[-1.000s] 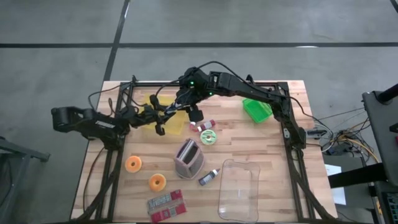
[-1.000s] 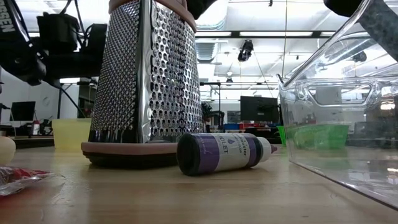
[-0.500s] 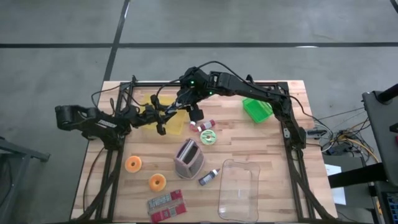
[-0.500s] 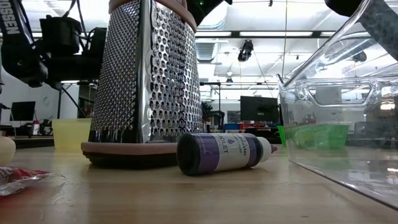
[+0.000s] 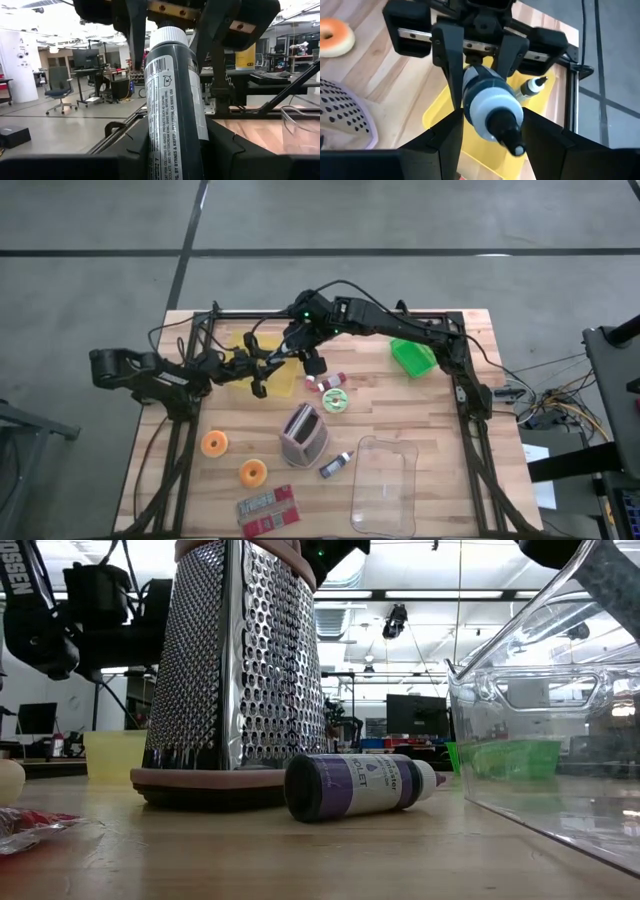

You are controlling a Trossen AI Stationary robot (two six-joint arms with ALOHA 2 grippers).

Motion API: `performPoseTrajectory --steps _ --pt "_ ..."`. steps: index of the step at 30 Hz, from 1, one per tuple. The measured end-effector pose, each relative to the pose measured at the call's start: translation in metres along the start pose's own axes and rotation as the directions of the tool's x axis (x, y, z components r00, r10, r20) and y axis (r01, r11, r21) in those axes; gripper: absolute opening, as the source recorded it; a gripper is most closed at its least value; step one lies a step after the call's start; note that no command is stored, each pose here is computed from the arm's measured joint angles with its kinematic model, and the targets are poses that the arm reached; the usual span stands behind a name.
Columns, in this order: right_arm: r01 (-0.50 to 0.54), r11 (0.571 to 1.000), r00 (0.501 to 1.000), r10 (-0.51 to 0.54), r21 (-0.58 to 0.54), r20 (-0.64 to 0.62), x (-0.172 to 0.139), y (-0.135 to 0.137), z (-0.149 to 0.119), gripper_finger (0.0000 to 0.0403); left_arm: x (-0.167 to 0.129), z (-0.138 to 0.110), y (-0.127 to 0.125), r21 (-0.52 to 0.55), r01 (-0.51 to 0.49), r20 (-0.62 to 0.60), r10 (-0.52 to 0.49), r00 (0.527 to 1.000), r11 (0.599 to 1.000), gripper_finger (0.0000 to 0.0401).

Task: Pick & Place Food Item
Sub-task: Put the black food coloring into the yellow bin

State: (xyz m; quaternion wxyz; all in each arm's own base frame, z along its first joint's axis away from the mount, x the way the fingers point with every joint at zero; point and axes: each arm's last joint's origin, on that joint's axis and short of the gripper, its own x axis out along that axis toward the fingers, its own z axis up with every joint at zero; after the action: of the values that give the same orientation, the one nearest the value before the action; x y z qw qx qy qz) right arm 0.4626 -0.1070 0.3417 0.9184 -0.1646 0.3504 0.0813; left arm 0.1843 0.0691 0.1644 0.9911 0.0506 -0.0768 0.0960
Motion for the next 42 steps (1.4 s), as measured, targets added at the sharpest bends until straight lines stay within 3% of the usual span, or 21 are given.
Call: performPoseTrajectory --steps 11,18,42 --pt "-0.016 1.000 1.000 0.016 0.005 -0.013 -0.0001 0.0010 -0.0016 0.0175 0.0007 -0.0033 0.0001 -0.003 0.000 -0.020 0.000 1.000 1.000 0.0124" --pt "-0.033 0.999 0.999 0.033 0.005 -0.025 0.0007 0.0022 -0.0036 0.0105 0.0017 -0.0040 0.0000 0.000 0.010 -0.031 -0.010 0.999 1.000 0.0124" --pt "-0.008 0.999 0.998 0.005 -0.047 -0.068 0.0063 0.0034 -0.0096 0.0104 -0.0010 -0.0085 0.0000 0.004 -0.001 -0.069 0.002 0.998 1.000 0.0124"
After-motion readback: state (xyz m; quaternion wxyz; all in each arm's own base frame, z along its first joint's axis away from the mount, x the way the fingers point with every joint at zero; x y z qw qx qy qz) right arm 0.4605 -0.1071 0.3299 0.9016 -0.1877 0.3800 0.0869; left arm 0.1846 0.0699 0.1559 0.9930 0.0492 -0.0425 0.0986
